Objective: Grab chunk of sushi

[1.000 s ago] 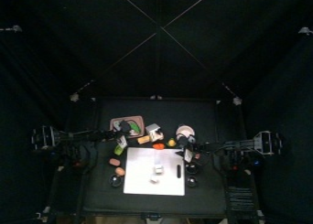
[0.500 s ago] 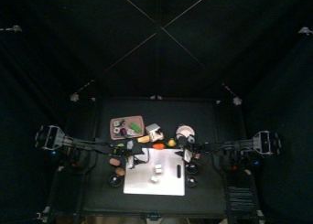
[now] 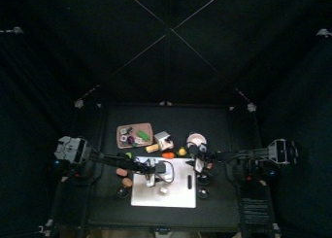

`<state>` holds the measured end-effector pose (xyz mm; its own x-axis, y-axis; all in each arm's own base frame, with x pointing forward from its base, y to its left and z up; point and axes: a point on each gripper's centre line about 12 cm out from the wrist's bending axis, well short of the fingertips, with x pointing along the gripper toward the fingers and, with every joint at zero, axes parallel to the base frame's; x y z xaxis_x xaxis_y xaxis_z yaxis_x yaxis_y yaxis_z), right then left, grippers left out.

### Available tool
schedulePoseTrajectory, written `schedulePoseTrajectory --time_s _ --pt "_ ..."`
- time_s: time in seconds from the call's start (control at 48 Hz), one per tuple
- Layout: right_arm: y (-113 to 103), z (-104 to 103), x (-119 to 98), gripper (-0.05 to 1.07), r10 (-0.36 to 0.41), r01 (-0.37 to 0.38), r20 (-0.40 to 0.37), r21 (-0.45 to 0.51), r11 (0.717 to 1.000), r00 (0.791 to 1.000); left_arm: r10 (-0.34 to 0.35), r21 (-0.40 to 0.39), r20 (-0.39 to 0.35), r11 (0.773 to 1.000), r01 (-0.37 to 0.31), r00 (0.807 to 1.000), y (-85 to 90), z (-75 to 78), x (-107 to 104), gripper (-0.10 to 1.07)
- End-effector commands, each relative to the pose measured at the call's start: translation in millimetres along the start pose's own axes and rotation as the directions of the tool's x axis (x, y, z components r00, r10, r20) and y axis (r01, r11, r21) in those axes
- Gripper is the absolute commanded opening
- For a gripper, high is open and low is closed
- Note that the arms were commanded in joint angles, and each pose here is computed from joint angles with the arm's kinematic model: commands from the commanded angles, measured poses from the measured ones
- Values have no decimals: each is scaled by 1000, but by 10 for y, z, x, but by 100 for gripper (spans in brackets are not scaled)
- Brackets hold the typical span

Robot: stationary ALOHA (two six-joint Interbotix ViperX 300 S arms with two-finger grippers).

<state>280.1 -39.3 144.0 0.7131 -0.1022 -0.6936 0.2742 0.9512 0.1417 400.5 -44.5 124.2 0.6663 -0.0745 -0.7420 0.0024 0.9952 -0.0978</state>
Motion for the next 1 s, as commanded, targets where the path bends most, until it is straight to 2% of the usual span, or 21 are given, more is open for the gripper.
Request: schedulePoseTrajectory --time_s 0.0,0.312,0.979 --pt "33 112 -28 77 11 -11 35 1 1000 999 -8 -23 28 1000 9 1000 -34 166 -12 87" --pt "32 106 -28 77 10 -10 34 1 1000 999 -19 -17 36 1000 19 999 -101 252 65 87" --pt "33 109 -25 77 10 -10 34 -1 1000 999 0 45 17 999 -1 1000 -41 225 126 86"
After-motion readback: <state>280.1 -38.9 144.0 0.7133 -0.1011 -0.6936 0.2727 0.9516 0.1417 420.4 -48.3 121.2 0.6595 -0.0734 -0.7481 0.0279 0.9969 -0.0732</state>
